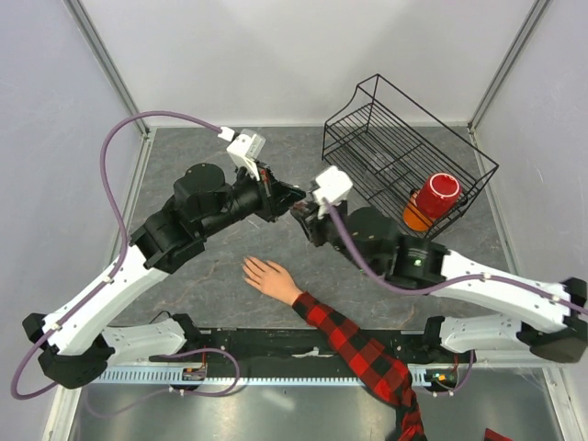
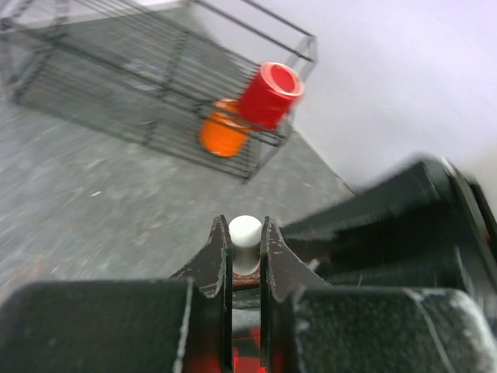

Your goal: Paint the nails

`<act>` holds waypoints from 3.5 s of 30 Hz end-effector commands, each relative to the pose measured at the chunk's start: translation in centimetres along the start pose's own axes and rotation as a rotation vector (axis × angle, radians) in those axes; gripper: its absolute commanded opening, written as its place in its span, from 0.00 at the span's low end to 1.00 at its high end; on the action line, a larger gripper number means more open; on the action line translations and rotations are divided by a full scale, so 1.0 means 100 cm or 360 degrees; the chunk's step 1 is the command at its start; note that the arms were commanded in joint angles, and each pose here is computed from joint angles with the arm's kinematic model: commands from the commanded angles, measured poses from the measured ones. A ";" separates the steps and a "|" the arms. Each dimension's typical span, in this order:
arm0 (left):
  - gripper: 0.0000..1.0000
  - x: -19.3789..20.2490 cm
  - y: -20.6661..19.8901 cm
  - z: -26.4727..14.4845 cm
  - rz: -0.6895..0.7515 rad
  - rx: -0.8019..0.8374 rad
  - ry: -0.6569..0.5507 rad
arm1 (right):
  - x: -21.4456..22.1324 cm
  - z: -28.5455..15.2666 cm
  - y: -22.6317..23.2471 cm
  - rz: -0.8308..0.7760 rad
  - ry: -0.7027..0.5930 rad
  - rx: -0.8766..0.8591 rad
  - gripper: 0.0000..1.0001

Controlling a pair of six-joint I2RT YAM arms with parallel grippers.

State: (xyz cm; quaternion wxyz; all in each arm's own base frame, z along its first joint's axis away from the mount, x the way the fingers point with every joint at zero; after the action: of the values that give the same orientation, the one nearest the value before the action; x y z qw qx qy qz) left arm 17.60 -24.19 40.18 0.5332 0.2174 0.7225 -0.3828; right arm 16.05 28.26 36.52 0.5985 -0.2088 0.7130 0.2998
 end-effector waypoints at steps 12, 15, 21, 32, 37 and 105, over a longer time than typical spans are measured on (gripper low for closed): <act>0.93 -0.019 0.006 -0.003 -0.0095 0.0017 -0.0175 | -0.014 -0.013 0.027 -0.0188 -0.0169 -0.0359 0.00; 1.00 -0.023 0.005 -0.015 -0.0082 0.0152 -0.0161 | -0.010 -0.018 0.025 -0.0167 -0.0122 -0.0421 0.00; 0.99 -0.035 -0.011 -0.046 0.0009 0.0471 -0.0230 | -0.011 -0.033 0.014 0.0003 -0.0074 -0.0587 0.00; 0.99 -0.039 -0.016 -0.053 0.0003 0.0516 -0.0115 | -0.011 -0.044 0.002 0.0109 -0.0080 -0.0643 0.00; 0.76 -0.037 -0.008 -0.044 -0.0054 0.0368 0.0126 | -0.008 -0.041 -0.002 0.0080 -0.0066 -0.0595 0.00; 0.02 -0.024 0.000 -0.033 0.0138 0.0423 0.0422 | 0.008 -0.022 -0.002 -0.0005 0.0027 -0.0579 0.00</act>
State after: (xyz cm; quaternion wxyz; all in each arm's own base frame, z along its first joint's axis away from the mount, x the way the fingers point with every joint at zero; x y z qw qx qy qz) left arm 16.39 -22.03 41.33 0.3755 0.3570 0.7363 -0.4352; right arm 14.39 26.59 34.95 0.5304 -0.3168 0.6689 0.4133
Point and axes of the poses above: each gripper's point midway between its finger pads, its own z axis out along the fingers, its own y axis along the line the jaws close on, x = y × z, the point moved 6 cm from there along -z, back along the fingers, and after that the axes turned 8 degrees about z, right-handed, at the moved point
